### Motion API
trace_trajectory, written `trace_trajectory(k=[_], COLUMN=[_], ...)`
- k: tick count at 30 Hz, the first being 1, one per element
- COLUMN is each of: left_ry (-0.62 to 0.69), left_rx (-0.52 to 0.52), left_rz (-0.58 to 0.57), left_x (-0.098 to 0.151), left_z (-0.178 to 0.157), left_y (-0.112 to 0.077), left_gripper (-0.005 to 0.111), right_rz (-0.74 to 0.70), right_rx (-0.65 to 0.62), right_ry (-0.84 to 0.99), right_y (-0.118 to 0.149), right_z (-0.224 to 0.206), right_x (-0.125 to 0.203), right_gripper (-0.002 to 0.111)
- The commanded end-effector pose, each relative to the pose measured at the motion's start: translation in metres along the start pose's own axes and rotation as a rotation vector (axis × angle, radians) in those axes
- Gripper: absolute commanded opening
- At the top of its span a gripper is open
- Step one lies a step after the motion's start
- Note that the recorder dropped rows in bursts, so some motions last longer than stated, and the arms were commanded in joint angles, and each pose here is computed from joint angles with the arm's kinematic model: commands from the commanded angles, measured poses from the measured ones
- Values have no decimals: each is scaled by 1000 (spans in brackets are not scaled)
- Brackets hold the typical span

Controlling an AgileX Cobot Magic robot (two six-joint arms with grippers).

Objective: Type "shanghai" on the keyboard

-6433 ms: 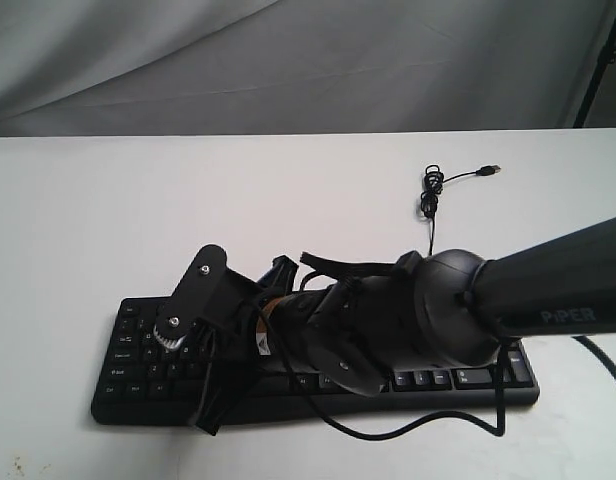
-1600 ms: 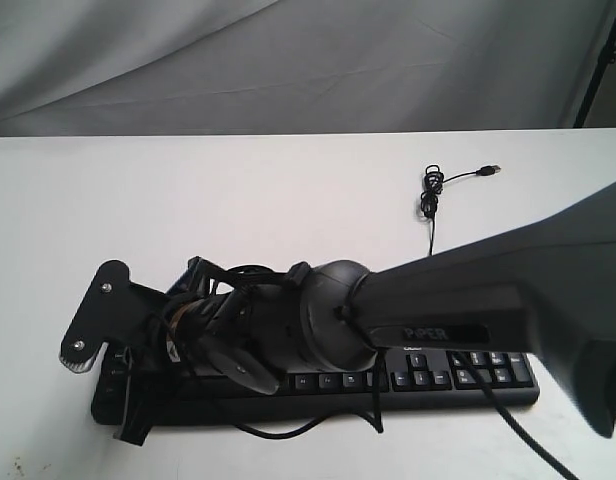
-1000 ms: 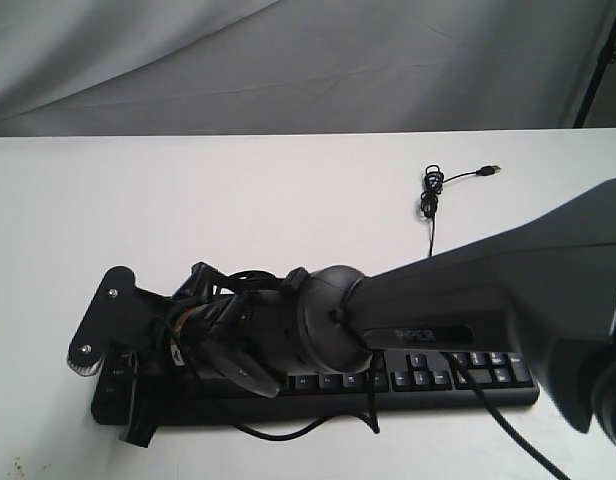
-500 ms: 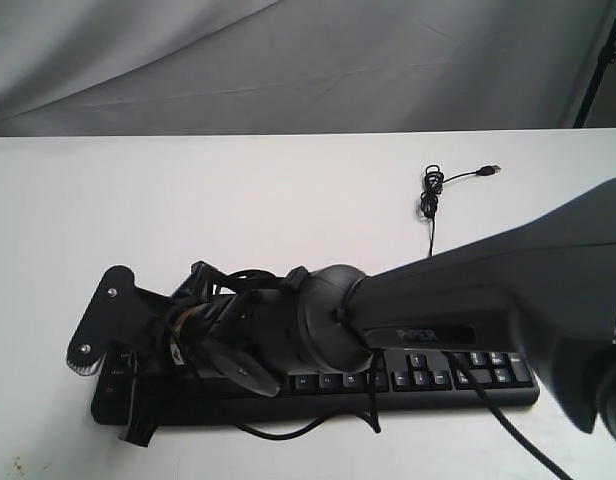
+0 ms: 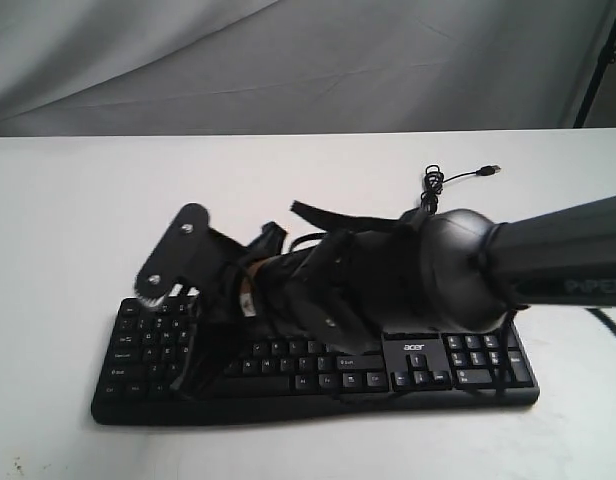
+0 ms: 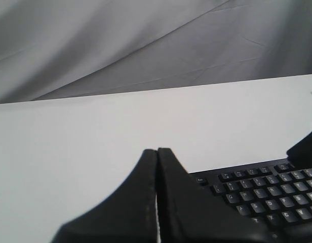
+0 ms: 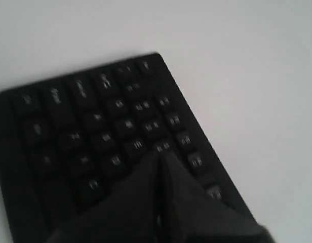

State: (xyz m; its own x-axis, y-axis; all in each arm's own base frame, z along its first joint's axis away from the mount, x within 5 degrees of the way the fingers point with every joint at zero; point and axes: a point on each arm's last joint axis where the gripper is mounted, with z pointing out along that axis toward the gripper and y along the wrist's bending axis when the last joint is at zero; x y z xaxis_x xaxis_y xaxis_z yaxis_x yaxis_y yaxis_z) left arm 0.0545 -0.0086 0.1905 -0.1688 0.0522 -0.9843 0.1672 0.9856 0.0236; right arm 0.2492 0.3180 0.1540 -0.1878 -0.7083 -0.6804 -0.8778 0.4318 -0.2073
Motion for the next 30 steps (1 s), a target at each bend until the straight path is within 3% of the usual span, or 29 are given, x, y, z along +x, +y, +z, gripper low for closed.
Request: trace_trajectory(k=[1, 13, 30], left_ry=[-2, -2, -2], left_rx=[3, 3, 3], left_rz=[-2, -2, -2], left_x=[1, 1, 1], left_z=[0, 0, 0], left_y=[0, 0, 0], left_gripper=[0, 0, 0], right_rz=[216, 359, 239], right_rx=[28, 49, 42], right_ry=[64, 140, 134], right_y=[-17, -30, -29], right_z=[-8, -10, 6], right_x=[22, 34, 43], right_gripper=[0, 0, 0])
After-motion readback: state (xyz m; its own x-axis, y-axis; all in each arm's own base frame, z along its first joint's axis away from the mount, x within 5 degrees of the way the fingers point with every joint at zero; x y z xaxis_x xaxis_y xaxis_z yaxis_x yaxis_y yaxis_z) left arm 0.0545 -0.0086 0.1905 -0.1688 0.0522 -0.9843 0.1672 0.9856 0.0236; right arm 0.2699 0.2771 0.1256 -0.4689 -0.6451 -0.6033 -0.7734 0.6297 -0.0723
